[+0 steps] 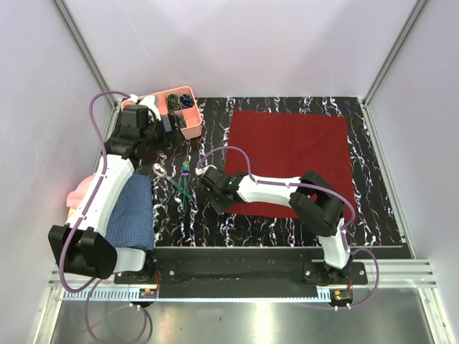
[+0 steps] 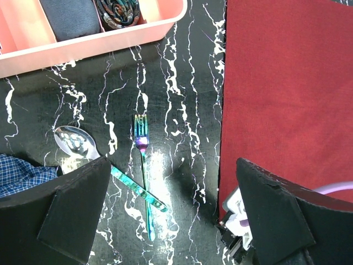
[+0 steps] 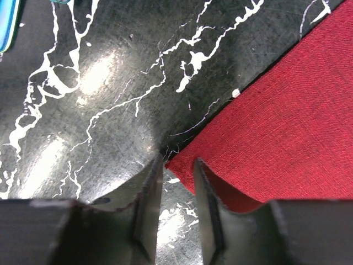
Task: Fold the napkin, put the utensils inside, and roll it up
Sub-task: Fold the napkin
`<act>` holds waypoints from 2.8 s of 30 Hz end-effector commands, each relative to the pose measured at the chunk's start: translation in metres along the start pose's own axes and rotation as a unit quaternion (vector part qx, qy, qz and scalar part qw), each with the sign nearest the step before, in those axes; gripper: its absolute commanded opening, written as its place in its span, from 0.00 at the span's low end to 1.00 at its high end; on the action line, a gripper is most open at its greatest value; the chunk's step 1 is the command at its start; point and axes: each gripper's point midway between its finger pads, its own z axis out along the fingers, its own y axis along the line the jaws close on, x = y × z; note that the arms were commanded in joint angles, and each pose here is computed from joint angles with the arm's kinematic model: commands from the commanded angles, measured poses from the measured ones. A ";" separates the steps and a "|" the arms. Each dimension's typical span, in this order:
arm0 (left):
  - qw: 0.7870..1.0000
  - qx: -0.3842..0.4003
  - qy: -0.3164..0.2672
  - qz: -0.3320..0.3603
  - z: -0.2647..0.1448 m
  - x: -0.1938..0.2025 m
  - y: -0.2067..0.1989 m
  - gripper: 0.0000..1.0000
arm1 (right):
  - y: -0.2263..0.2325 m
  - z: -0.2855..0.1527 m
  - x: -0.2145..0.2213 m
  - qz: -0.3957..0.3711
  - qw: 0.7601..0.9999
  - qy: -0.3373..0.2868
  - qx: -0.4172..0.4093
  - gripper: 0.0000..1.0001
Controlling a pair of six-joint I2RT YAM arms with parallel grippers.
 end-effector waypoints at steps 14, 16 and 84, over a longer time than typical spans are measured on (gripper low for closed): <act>0.999 0.024 -0.042 -0.002 -0.013 -0.021 -0.007 0.99 | 0.026 0.028 0.072 0.011 0.992 0.116 -0.052 0.00; 0.999 0.022 -0.044 -0.005 -0.014 -0.023 -0.005 0.99 | 0.034 0.025 0.063 0.013 0.992 0.107 -0.070 0.00; 0.997 0.029 -0.045 -0.056 -0.007 -0.029 0.023 0.99 | 0.057 0.009 0.020 -0.199 0.978 0.024 -0.049 0.31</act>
